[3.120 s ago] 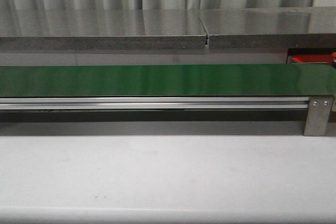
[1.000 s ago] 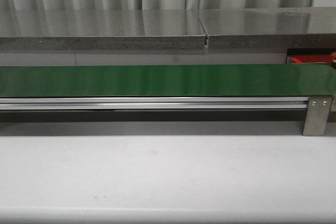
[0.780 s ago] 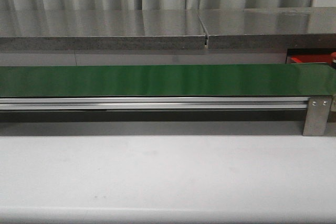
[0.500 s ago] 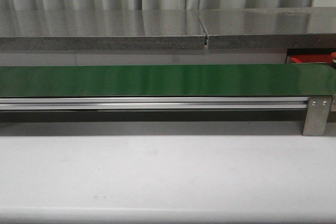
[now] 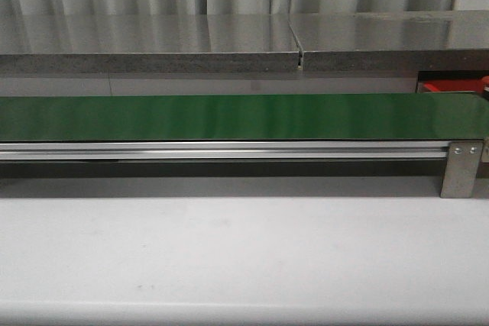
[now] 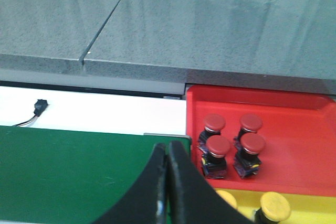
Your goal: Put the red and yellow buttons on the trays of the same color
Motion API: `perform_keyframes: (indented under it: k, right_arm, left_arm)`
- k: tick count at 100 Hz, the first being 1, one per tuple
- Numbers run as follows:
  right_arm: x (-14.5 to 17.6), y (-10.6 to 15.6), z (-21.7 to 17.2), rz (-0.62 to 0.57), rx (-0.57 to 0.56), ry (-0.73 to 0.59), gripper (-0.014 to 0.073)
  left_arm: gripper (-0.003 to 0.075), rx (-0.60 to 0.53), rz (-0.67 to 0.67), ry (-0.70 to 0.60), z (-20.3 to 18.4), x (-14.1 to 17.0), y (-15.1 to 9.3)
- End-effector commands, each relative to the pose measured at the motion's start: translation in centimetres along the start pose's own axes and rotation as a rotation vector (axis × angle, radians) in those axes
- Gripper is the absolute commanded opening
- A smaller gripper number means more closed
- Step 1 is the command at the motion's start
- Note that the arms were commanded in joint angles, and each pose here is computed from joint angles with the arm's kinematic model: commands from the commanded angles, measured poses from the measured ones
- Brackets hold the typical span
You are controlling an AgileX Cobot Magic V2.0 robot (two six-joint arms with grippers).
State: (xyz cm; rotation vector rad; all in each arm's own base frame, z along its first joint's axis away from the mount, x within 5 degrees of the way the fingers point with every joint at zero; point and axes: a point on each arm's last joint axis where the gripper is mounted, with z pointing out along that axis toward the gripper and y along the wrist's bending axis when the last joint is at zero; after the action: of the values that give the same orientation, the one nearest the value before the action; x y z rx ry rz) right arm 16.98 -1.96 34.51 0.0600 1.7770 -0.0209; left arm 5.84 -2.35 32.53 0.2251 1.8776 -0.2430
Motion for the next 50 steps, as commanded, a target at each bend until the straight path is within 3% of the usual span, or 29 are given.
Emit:
perform_keyframes:
  k: [1, 16, 50]
  right_arm:
    - [-0.8, -0.1, -1.2, -0.010, 0.051, -0.129, -0.0074]
    - [1.2, 0.1, -2.1, 0.049, 0.056, -0.157, -0.0074]
    - [5.5, 0.5, -4.3, 0.042, 0.039, -0.133, -0.0074]
  left_arm:
    - [-0.0020, 0.005, -0.017, -0.085, -0.3, -1.3, -0.1]
    - [-0.0020, 0.007, -0.020, -0.086, -0.3, -1.3, -0.1]
    - [-0.0020, 0.007, -0.020, -0.086, -0.3, -1.3, -0.1]
